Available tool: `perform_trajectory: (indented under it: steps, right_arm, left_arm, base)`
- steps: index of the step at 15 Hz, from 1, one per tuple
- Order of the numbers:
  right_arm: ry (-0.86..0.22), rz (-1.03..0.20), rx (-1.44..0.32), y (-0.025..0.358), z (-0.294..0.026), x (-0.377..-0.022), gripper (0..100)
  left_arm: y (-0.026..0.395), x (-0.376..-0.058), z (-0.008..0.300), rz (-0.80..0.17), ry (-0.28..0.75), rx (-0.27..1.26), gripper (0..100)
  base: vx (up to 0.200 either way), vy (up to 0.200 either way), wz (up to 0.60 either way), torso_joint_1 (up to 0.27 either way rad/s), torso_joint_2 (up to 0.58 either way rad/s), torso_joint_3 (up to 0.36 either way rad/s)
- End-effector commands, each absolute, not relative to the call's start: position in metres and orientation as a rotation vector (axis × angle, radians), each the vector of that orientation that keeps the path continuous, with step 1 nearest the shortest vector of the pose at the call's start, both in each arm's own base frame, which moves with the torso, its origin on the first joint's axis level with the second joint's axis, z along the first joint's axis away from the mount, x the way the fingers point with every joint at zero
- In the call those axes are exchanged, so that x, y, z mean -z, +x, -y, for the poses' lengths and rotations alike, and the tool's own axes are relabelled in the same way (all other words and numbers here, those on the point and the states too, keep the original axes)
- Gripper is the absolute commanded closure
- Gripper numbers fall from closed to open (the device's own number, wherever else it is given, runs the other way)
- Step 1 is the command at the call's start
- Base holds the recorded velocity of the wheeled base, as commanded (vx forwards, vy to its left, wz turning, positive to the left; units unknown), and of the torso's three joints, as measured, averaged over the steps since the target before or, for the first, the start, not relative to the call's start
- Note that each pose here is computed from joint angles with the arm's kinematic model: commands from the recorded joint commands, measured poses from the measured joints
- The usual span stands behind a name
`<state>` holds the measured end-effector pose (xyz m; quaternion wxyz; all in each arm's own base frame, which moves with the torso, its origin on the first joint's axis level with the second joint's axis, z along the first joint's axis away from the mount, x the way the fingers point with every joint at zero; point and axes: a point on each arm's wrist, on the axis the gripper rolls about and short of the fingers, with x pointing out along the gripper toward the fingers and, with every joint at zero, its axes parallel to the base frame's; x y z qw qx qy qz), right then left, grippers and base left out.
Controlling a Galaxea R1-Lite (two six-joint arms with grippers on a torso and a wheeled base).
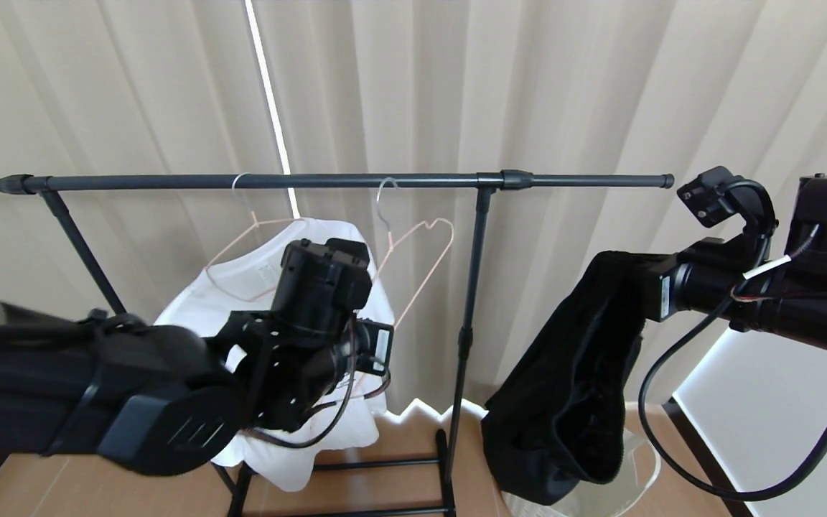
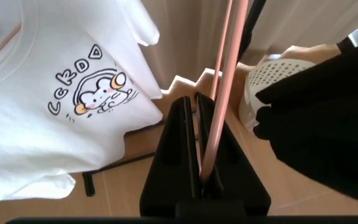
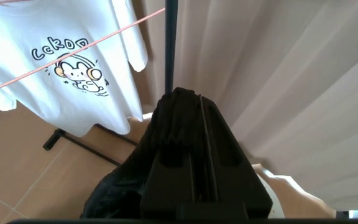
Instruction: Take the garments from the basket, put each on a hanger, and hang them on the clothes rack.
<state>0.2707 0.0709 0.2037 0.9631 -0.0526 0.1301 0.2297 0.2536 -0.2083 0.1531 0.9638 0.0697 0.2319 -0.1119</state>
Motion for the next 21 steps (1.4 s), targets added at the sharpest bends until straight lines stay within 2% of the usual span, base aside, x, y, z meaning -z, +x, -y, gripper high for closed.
perform_trajectory:
  steps: [1, 4, 7, 8, 10, 14, 21]
  right_arm:
    - [-0.108, -0.255, -0.478, 0.265, -0.073, -0.206, 100]
    - [-0.125, -0.252, -0.441, 0.257, -0.080, -0.208, 100]
    - [-0.150, -0.251, -0.381, 0.253, -0.088, -0.208, 100]
    - [-0.220, -0.252, -0.229, 0.252, -0.100, -0.206, 100]
    - [-0.239, -0.250, -0.121, 0.259, -0.104, -0.206, 100]
    - [-0.259, -0.262, 0.017, 0.276, -0.109, -0.202, 100]
    - [-0.254, -0.252, 0.021, 0.282, -0.116, -0.203, 100]
  left_arm:
    - [0.207, -0.160, 0.172, -0.435, 0.126, 0.247, 100]
    - [0.171, -0.150, 0.146, -0.426, 0.132, 0.273, 100]
    - [0.159, -0.145, 0.137, -0.422, 0.144, 0.292, 100]
    - [0.145, -0.140, 0.126, -0.389, 0.170, 0.395, 100]
    - [0.139, -0.132, 0.121, -0.381, 0.225, 0.478, 100]
    - [0.136, -0.129, 0.123, -0.346, 0.288, 0.622, 100]
    - [0.139, -0.121, 0.139, -0.355, 0.333, 0.754, 100]
  base:
    - [0.000, 0.000, 0.00, 0.000, 0.00, 0.000]
    - [0.000, 0.000, 0.00, 0.000, 0.00, 0.000]
    - [0.000, 0.000, 0.00, 0.000, 0.00, 0.000]
    - [0.000, 0.000, 0.00, 0.000, 0.00, 0.000]
    - [0.000, 0.000, 0.00, 0.000, 0.00, 0.000]
    - [0.000, 0.000, 0.00, 0.000, 0.00, 0.000]
    - [0.000, 0.000, 0.00, 0.000, 0.00, 0.000]
